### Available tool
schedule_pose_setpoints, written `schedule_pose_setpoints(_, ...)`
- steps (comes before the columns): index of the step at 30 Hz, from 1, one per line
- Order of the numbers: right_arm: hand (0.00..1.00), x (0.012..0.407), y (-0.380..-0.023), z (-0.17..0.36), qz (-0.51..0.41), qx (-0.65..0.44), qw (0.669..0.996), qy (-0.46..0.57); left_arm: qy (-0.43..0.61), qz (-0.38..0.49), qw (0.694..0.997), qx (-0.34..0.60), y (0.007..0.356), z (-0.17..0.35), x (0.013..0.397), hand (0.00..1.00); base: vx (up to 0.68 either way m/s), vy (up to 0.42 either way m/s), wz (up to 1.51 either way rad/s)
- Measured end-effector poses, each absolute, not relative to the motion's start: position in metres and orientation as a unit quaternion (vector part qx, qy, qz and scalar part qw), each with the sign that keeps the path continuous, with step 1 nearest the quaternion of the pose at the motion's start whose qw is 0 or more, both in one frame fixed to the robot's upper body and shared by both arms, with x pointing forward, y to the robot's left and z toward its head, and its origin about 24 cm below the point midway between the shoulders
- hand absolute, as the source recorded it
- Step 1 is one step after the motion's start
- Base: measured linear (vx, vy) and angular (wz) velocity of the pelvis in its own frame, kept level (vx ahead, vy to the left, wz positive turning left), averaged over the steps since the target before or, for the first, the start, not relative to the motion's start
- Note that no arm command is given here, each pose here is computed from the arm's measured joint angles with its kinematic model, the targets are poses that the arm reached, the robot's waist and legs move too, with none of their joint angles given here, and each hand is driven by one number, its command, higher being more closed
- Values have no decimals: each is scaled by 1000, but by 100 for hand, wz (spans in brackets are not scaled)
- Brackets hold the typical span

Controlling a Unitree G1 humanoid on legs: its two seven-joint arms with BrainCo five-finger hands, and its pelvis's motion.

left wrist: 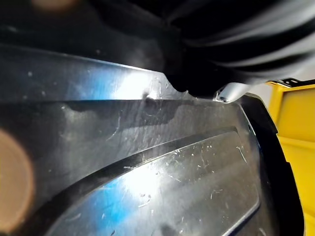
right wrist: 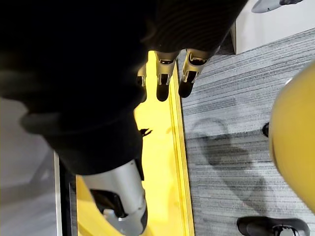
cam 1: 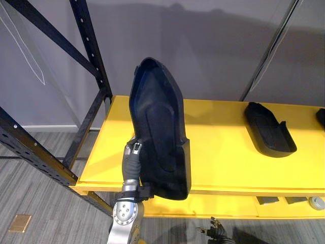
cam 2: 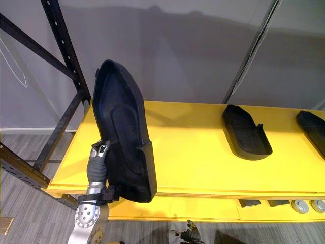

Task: Walk over and take plastic housings, then place them on the shelf

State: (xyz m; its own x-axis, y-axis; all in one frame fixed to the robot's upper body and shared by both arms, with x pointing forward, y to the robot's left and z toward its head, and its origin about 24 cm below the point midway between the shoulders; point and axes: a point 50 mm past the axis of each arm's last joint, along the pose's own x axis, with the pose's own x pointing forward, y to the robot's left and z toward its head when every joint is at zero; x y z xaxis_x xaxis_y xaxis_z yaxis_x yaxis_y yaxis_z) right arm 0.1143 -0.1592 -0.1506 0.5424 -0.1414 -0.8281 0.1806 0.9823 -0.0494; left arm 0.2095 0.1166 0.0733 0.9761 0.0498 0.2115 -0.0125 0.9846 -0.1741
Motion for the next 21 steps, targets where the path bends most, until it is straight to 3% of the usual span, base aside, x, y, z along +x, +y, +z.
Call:
schedule_pose_setpoints(13, 0, 110, -174, -152, -92, 3, 874, 477, 50, 39, 998, 21, 143, 10, 245, 100, -133, 15, -6)
schedule_pose_setpoints(21, 0, 105, -181, -153, -102, 2, 871, 481, 62, 100, 992, 45, 160, 12, 273, 100, -79, 32, -6)
